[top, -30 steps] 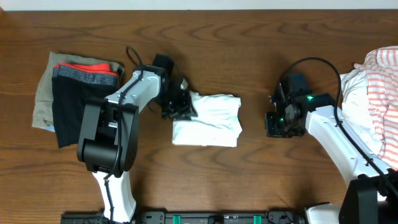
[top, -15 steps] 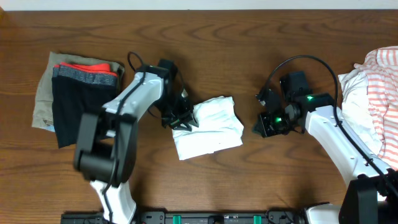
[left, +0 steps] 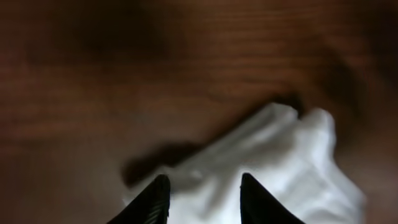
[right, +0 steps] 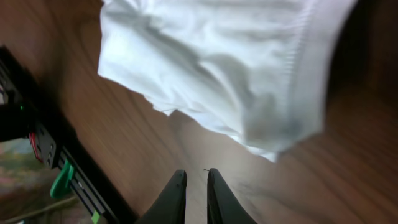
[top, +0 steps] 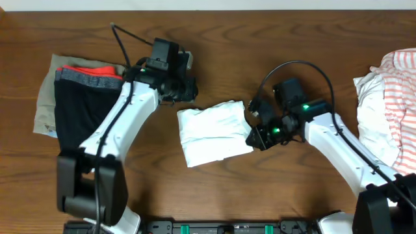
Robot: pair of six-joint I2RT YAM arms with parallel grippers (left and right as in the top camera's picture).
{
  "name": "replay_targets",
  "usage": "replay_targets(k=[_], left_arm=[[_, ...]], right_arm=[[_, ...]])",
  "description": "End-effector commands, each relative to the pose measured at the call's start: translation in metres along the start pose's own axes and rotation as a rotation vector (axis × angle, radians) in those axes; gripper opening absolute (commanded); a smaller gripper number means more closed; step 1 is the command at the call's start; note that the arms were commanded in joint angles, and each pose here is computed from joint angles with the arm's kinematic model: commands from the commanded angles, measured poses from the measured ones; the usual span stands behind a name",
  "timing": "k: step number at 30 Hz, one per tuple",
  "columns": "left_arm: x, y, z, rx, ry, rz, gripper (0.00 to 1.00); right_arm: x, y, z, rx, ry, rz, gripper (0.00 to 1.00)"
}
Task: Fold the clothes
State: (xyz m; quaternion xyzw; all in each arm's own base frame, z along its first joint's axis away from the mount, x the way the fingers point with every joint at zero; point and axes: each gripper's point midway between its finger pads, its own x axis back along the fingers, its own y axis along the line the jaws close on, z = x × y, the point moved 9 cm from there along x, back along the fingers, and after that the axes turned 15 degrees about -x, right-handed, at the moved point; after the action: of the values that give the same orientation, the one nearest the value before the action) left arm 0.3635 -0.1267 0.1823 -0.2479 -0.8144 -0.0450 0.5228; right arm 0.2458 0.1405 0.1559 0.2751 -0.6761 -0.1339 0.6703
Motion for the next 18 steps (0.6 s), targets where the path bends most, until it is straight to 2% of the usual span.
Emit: replay_targets(k=[1, 9, 13, 18], left_arm=[[-0.028, 0.014, 0.006, -0.054, 0.059, -0.047, 0.38], [-0.072, 0.018, 0.029, -0.013, 0.195, 0.034, 0.38], [-0.070, 0.007, 0.052, 0.066, 0.343, 0.142, 0.38], [-0.057, 0.001, 0.077, 0.142, 0.527, 0.167, 0.38]], right_arm=[[-0.016, 0.003, -0.001, -0.030, 0.053, 0.012, 0.12], [-0.054, -0.023, -0.003, -0.094, 0.142, 0.141, 0.12], [-0.072, -0.040, -0.017, -0.126, 0.088, 0.225, 0.16], [-0.071, -0.049, -0.029, -0.124, 0.026, 0.237, 0.19]])
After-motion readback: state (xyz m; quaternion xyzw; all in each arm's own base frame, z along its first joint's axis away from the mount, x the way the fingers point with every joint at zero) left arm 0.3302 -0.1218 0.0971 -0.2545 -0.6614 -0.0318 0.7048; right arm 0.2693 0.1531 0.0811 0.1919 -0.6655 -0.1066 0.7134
